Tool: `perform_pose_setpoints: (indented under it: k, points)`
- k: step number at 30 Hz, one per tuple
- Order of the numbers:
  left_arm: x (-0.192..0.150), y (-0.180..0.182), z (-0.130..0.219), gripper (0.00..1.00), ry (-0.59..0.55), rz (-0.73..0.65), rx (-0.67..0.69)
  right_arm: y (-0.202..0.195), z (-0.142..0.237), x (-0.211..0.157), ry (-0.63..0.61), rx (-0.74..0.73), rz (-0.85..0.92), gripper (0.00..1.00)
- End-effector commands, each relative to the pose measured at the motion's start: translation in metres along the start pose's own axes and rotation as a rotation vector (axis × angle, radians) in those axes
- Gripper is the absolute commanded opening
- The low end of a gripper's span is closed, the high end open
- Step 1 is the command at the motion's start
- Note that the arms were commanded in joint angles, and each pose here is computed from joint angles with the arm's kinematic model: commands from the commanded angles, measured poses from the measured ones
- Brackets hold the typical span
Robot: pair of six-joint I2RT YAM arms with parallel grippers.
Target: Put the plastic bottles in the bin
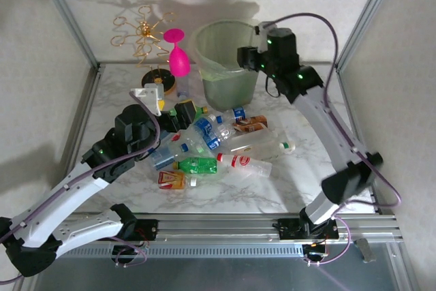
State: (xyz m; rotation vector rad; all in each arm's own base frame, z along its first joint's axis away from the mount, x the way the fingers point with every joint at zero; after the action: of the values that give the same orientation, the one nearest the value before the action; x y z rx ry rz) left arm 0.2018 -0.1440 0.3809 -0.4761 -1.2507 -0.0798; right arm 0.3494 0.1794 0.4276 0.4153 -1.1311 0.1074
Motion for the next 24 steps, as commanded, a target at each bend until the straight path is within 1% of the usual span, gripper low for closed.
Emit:
perform_pose_setpoints:
  k: [1, 4, 6, 8, 13, 16, 18, 19, 24]
  points:
    - [0.006, -0.009, 0.002, 0.99, 0.009, 0.01, -0.068, -0.014, 0.021, -0.012, -0.017, 0.037, -0.093, 0.63]
    - [0.008, -0.005, -0.001, 1.0, -0.01, 0.013, -0.003, -0.023, 0.035, -0.036, 0.02, 0.04, -0.13, 0.63]
    - [0.007, -0.003, -0.003, 1.0, -0.003, 0.014, 0.017, -0.028, 0.04, -0.052, 0.065, 0.033, -0.147, 0.62]
    - [0.002, 0.0, -0.009, 1.0, 0.029, 0.026, 0.029, -0.032, 0.048, -0.071, 0.108, 0.033, -0.169, 0.62]
    - [-0.014, 0.023, -0.027, 1.0, 0.091, 0.101, 0.14, -0.039, 0.059, -0.102, 0.174, 0.019, -0.175, 0.62]
    - [-0.021, 0.046, -0.04, 1.0, 0.113, 0.151, 0.224, -0.039, 0.06, -0.116, 0.212, 0.034, -0.185, 0.62]
    - [-0.025, 0.058, -0.054, 1.0, 0.165, 0.195, 0.231, -0.038, 0.059, -0.121, 0.226, 0.039, -0.181, 0.62]
    - [-0.027, 0.062, -0.061, 1.0, 0.19, 0.203, 0.225, -0.036, 0.059, -0.122, 0.224, 0.039, -0.18, 0.62]
    - [-0.037, 0.081, -0.095, 0.98, 0.263, 0.204, 0.284, -0.032, 0.057, -0.125, 0.199, 0.089, -0.199, 0.62]
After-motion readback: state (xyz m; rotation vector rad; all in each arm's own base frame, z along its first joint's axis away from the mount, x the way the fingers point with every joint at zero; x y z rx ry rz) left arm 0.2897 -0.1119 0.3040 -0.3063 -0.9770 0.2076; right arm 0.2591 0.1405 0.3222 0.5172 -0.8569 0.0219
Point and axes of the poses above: each hand's point on the last joint's axis, 136 mm out from that joint toward the fingers, its own z axis back along the fingers, its own y axis along the line the jaws close on, x = y × z, the point moved 9 cm from there along z, back along the fingers, and after that the axes turned 7 degrees about -z, right-handed, at the moved point
